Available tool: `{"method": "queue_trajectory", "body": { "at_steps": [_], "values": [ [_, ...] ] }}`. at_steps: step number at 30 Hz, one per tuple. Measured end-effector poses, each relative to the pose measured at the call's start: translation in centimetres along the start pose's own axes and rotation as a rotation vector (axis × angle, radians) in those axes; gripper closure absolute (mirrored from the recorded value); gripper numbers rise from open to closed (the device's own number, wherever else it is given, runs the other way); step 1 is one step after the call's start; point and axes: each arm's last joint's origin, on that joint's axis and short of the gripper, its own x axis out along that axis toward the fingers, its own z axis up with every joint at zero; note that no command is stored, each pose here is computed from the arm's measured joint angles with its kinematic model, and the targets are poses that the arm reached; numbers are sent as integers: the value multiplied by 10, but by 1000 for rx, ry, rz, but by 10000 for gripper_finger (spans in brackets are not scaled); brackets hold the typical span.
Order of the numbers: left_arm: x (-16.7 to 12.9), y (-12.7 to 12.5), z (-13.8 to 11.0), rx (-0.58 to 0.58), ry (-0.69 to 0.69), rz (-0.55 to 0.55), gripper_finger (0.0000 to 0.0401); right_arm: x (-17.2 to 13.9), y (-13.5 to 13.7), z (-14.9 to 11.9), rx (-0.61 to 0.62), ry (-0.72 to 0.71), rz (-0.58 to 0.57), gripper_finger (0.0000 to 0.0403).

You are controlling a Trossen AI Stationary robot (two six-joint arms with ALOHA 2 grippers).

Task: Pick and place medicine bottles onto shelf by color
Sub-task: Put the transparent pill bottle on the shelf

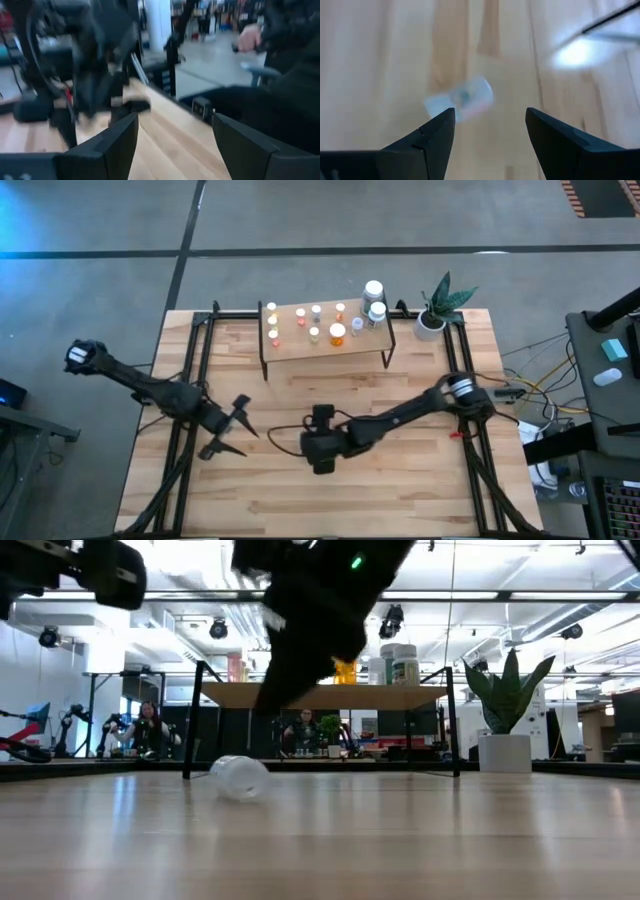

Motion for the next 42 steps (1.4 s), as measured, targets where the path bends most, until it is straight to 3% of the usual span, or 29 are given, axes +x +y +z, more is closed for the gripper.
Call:
{"method": "queue_trajectory", "body": {
  "at_steps": [3,7,19,25,32,36,42],
  "values": [
    [-12,-2,-2,18,-91,8,162,16,-4,4,12,141,-10,170],
    [-22,-5,-9,30,-157,14,162,32,-6,12,144,237,-8,170],
    [-27,-6,-24,-16,-162,28,162,11,-8,39,249,197,16,170],
    [-23,-5,-32,-67,-129,60,162,15,15,20,-116,258,54,170],
    [-20,-4,-26,-70,-180,66,162,27,15,16,-286,198,67,170],
    [-19,-4,-22,-66,-204,66,162,29,14,23,-317,133,79,170],
    [-17,-3,-21,-65,-217,66,162,36,-1,30,-224,87,161,170]
  ]
}}
